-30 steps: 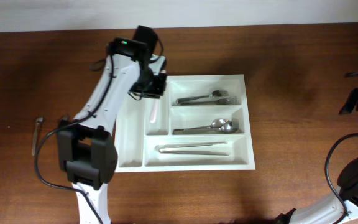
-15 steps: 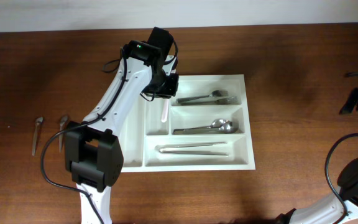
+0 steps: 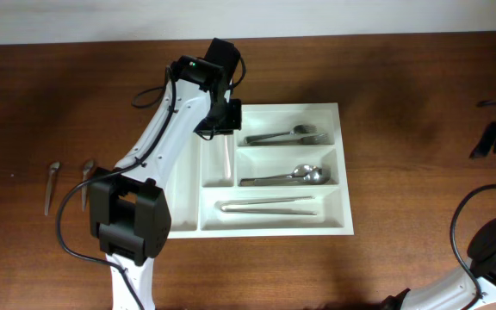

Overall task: Pack container
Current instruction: 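Lift the knife and carry it over the tray's narrow left compartment, then release the knife in the compartment and withdraw the left gripper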

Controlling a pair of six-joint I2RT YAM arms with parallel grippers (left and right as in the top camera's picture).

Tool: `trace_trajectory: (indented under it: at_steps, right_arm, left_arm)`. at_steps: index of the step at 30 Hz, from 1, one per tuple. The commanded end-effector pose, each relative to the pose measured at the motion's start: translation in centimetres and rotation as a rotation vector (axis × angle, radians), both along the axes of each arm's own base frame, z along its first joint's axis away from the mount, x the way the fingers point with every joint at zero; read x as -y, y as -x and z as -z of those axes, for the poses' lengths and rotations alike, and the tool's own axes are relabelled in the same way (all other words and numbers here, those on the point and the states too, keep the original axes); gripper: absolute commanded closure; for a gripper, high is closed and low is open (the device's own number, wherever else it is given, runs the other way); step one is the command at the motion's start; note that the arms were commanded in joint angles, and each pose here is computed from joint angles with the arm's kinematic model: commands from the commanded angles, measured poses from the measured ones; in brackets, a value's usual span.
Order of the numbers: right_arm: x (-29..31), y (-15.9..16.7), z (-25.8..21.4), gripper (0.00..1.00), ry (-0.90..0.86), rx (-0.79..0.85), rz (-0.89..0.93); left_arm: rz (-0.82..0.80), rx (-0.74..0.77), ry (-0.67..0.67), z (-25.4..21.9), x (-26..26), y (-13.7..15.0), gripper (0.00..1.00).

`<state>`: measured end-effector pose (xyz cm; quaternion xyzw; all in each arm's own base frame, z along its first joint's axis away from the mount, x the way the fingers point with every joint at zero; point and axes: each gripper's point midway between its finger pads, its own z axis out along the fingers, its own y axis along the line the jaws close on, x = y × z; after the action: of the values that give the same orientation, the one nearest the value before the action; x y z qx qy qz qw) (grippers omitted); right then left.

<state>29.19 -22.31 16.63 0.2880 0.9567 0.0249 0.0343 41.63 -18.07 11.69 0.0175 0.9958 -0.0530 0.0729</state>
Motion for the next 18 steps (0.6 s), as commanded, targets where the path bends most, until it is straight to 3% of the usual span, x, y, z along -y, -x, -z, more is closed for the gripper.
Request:
trace_trajectory:
  at_steps: [1,8,14,18]
  right_arm:
    - [0.0,0.1,-0.5,0.01,0.004,0.015,0.016]
    - [0.0,0.1,-0.5,0.01,0.004,0.015,0.016]
    - [0.0,0.1,-0.5,0.01,0.004,0.015,0.016]
    - [0.0,0.1,-0.5,0.01,0.004,0.015,0.016]
  left_arm:
    - [-0.033,0.023,-0.043,-0.2,-0.9,-0.7,0.81]
    - [-0.032,0.02,-0.046,0.2,-0.9,-0.8,0.81]
    - [0.002,0.073,-0.117,-0.5,-2.2,-1.8,0.56]
    - [-0.054,0.118,-0.243,-3.2,-6.1,-2.7,0.48]
